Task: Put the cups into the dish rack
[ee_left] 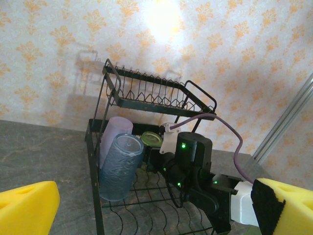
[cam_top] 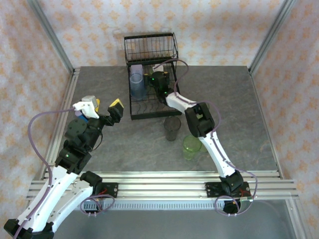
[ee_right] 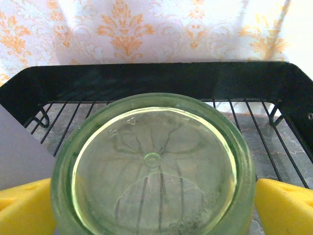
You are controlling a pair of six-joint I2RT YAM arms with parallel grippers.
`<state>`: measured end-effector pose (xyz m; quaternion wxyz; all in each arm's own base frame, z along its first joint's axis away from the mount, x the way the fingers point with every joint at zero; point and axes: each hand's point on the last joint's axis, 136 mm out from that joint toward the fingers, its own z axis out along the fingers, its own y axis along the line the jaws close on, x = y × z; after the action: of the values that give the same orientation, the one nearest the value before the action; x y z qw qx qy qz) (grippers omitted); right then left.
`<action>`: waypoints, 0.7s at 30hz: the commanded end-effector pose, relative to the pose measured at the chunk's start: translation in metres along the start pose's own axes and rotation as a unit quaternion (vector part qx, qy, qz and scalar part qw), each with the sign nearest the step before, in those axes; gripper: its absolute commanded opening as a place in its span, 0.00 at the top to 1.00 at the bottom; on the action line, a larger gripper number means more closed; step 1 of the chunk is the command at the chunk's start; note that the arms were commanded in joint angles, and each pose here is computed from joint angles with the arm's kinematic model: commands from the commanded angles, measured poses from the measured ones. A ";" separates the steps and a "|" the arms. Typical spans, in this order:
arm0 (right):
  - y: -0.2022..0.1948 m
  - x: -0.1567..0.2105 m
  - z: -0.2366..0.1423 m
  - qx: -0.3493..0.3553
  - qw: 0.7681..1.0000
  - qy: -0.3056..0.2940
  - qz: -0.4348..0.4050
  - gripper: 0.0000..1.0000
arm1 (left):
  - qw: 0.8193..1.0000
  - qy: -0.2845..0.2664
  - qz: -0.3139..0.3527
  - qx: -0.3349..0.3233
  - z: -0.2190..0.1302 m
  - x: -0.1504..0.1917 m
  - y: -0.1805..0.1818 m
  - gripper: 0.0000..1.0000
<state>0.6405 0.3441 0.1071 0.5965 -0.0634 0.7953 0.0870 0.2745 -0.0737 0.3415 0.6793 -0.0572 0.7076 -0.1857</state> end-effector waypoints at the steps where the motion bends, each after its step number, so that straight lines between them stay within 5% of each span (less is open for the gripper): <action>1: -0.003 -0.038 -0.015 -0.003 1.000 -0.025 0.005 0.01 | 1.000 -0.004 -0.006 -0.003 -0.004 -0.003 0.001 0.01; 14: -0.011 -0.052 -0.077 -0.014 0.999 -0.050 0.016 0.01 | 1.000 -0.002 -0.011 0.001 -0.004 0.000 0.001 0.01; 21: -0.018 -0.025 -0.076 -0.003 1.000 -0.022 0.013 0.27 | 1.000 -0.005 -0.013 0.004 -0.005 -0.001 0.000 0.00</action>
<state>0.5806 0.3093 0.1442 0.6047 -0.0587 0.7881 0.0990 0.2720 -0.0729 0.3440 0.6814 -0.0611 0.7038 -0.1912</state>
